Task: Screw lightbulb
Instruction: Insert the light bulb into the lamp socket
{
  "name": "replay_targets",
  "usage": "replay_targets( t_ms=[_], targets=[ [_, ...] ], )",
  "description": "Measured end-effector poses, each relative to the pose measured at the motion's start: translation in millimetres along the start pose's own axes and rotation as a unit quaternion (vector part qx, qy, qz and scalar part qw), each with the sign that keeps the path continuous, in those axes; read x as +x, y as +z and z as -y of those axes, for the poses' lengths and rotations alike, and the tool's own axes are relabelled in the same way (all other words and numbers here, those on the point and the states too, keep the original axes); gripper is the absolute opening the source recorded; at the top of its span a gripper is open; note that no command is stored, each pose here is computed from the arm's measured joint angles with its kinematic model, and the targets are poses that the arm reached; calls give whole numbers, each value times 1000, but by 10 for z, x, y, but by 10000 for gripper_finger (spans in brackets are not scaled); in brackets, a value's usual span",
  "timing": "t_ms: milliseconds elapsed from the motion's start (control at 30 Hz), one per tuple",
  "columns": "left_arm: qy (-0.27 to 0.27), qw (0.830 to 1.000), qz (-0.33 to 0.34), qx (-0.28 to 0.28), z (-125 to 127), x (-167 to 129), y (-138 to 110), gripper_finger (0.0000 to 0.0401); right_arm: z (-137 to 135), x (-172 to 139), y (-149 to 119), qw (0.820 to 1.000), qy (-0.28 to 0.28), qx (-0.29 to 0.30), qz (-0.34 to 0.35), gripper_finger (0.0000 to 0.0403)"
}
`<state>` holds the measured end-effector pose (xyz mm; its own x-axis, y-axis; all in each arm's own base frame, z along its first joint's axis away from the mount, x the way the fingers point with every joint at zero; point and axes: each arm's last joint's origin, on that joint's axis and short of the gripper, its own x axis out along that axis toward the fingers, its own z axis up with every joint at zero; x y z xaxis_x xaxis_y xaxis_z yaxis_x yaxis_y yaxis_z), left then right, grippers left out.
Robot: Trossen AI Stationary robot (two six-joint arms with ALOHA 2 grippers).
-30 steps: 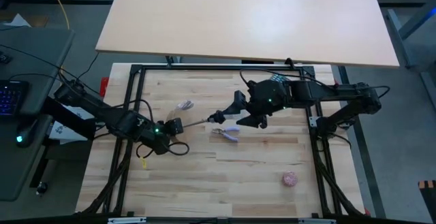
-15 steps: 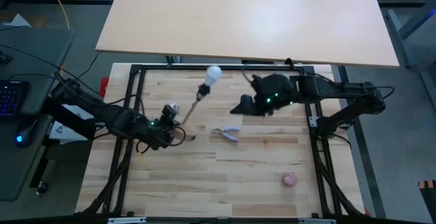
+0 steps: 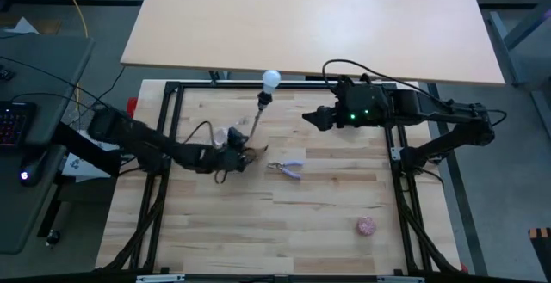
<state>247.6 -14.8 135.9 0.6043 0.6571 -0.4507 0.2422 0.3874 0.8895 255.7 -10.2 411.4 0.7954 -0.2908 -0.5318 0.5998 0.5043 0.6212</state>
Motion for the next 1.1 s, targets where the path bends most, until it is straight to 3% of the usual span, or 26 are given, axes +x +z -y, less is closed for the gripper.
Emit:
replay_targets(
  t_ms=[133,367,467,667,900,1000,1100],
  targets=[
    [2,999,-33,-6,-6,195,90,116,-4,-1,-8,1000,1,-1,-1,385],
    [-49,996,-8,-80,-4,264,225,216,-2,-2,-11,1000,0,-2,-3,385],
    [-101,987,-6,-125,5,247,237,233,-1,-1,-11,1000,0,-1,-4,385],
    [-127,972,-27,-195,-50,206,307,247,-1,-1,-11,1000,0,-7,-4,385],
    [-196,937,-41,-287,-157,167,386,261,3,2,-6,1000,-1,-15,-3,385],
    [-193,928,-24,-319,-176,167,430,263,3,4,-7,1000,-1,-24,-3,385],
    [-136,934,-31,-329,-169,153,463,262,3,3,-6,1000,-1,-25,-3,385]
  ],
)
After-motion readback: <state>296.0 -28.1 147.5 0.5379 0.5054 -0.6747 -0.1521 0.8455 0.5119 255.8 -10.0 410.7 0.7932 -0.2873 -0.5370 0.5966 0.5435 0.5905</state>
